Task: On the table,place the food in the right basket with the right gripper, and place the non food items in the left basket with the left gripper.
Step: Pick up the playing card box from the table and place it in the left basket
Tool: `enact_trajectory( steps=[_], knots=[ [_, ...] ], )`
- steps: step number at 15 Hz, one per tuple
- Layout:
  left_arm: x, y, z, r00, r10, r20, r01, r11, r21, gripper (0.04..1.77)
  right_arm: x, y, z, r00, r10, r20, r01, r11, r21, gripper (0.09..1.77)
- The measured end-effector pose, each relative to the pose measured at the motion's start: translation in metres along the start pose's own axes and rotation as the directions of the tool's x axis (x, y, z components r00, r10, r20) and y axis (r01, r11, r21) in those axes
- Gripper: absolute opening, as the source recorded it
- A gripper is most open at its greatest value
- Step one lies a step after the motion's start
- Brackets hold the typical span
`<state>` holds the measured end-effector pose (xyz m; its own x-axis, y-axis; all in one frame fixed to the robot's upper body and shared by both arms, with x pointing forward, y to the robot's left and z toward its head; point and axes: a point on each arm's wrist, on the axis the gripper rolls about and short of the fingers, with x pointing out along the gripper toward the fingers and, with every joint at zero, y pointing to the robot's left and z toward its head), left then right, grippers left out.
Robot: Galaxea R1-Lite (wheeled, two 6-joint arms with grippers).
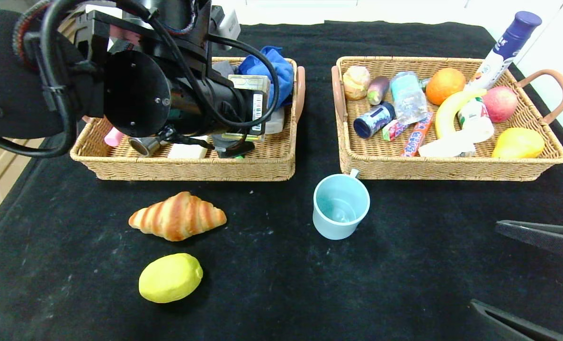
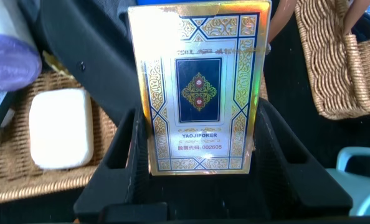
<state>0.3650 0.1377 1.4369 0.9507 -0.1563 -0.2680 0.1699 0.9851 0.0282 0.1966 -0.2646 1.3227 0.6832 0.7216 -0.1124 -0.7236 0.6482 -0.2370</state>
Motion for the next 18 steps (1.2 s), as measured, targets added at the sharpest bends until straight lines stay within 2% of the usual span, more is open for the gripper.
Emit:
enact_trajectory(
  steps=[3, 7, 13, 18],
  knots=[
    [0.011, -0.002, 0.0, 0.999, 0.011, 0.03, -0.012, 1.0, 0.017, 1.01, 0.0, 0.0, 0.0, 1.0, -0.001, -0.001, 0.001, 1.0, 0.001, 1.71],
    [0.023, -0.004, -0.005, 1.0, 0.019, 0.02, -0.02, 0.999, 0.05, 1.01, -0.004, 0.001, 0.002, 1.0, -0.001, 0.016, 0.001, 1.0, -0.005, 1.71],
    [0.032, -0.007, -0.009, 1.0, 0.023, 0.019, -0.024, 0.998, 0.054, 1.01, -0.006, 0.001, 0.003, 1.0, -0.002, 0.024, 0.002, 1.0, -0.008, 1.71],
    [0.034, -0.008, -0.011, 1.0, 0.025, 0.015, -0.026, 0.998, 0.055, 1.34, -0.006, 0.002, 0.003, 1.0, 0.0, 0.027, 0.0, 1.0, -0.008, 1.71]
  ],
)
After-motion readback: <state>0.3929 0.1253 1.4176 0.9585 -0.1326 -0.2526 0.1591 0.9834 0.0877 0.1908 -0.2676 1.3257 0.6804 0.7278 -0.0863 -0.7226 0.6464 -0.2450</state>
